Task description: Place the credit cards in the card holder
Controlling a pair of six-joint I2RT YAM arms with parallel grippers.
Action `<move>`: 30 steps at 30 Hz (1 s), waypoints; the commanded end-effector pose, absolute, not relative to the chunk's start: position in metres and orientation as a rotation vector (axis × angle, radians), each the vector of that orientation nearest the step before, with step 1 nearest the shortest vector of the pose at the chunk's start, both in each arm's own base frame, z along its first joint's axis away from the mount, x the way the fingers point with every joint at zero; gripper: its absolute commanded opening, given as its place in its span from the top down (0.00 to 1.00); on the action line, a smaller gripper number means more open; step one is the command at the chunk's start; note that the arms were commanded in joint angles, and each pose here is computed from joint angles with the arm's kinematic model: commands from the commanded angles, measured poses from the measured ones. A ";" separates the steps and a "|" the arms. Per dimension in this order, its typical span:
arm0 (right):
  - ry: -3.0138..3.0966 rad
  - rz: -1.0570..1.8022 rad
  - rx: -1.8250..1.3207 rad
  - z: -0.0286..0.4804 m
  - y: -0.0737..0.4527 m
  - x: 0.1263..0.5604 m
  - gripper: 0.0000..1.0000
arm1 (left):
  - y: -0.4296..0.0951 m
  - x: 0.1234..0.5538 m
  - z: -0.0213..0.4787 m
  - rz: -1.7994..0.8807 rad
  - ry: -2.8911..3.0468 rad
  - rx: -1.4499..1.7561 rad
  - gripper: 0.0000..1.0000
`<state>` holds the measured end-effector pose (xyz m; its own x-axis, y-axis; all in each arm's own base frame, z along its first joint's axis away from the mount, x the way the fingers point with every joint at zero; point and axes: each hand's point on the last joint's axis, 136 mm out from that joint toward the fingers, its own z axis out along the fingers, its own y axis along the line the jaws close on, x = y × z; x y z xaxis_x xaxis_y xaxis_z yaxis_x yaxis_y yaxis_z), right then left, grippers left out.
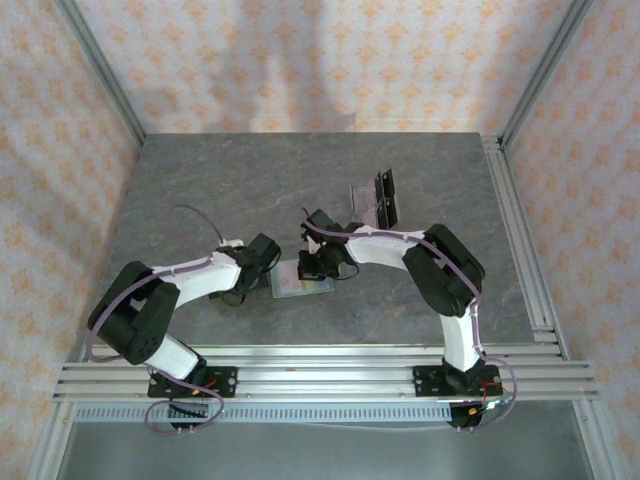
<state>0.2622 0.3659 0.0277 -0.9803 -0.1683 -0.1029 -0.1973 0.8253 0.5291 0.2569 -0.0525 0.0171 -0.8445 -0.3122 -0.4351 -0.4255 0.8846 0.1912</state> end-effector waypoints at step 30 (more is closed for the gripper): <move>2.959 0.995 -0.316 0.034 0.397 0.257 1.00 | -0.088 0.250 -0.018 0.358 2.743 -0.430 0.01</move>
<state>0.2586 0.3838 0.0286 -0.9818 -0.1786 -0.0643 -0.1829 0.7994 0.5723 0.2586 -0.0566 0.0160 -0.8481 -0.2376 -0.4736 -0.3994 0.8741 0.2766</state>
